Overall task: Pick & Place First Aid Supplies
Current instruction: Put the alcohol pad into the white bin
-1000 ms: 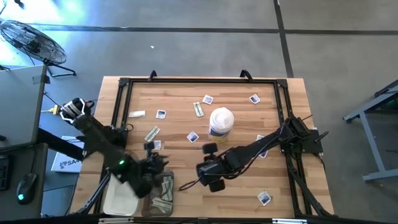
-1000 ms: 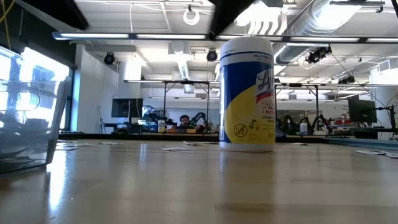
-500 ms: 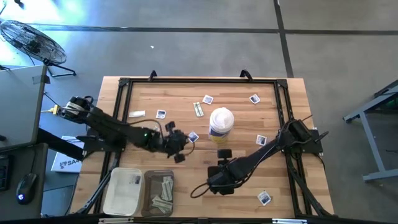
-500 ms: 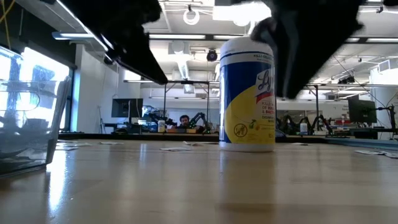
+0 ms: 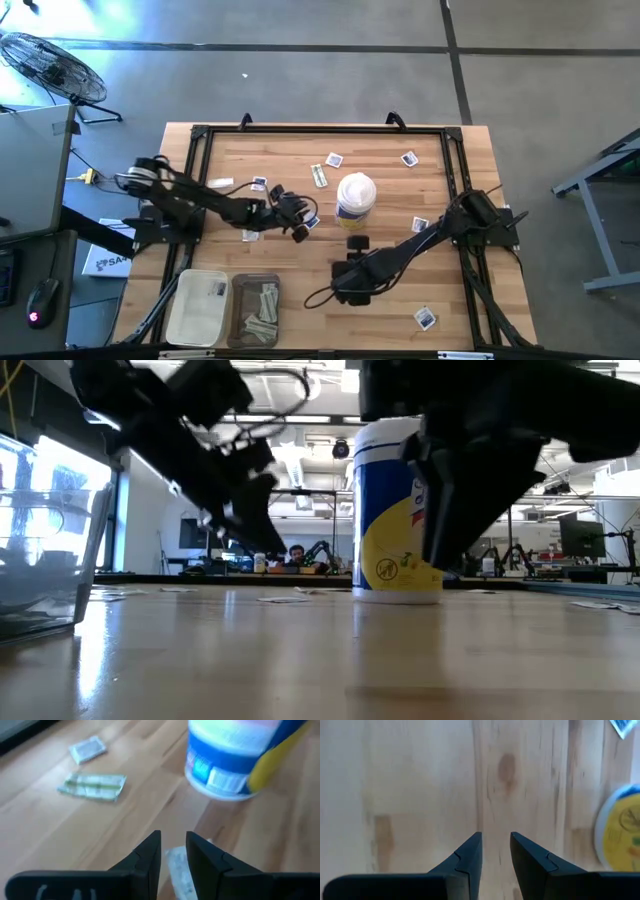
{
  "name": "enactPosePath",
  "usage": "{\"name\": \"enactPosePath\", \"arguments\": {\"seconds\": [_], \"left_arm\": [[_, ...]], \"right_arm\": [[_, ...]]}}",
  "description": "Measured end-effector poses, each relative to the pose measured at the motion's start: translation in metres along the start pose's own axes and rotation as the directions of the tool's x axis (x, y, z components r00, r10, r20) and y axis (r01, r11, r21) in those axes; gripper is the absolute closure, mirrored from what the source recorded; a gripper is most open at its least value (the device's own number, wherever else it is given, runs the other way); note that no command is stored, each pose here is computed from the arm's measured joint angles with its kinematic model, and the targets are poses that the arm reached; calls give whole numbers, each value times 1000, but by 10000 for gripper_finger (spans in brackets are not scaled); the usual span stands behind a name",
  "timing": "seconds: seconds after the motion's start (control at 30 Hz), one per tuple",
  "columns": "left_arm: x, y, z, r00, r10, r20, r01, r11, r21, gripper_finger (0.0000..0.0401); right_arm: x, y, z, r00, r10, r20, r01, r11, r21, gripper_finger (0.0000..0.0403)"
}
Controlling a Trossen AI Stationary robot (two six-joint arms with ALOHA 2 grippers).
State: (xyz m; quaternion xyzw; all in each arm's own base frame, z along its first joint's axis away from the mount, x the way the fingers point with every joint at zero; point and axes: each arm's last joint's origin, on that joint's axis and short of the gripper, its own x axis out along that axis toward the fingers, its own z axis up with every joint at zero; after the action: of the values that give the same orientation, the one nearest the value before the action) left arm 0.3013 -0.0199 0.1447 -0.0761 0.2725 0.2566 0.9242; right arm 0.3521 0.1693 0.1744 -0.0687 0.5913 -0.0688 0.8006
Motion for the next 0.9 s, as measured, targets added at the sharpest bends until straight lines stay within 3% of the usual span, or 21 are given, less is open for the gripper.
{"name": "enactPosePath", "arguments": {"seconds": [0.3,0.9], "left_arm": [[31,5,-22,998,42,-49,-45,996,-74,313],[37,2,-27,997,-30,-65,25,996,-86,313]], "right_arm": [[-1,3,5,997,60,42,-59,998,-32,309],[-1,3,6,997,56,52,-54,998,-29,309]]}}
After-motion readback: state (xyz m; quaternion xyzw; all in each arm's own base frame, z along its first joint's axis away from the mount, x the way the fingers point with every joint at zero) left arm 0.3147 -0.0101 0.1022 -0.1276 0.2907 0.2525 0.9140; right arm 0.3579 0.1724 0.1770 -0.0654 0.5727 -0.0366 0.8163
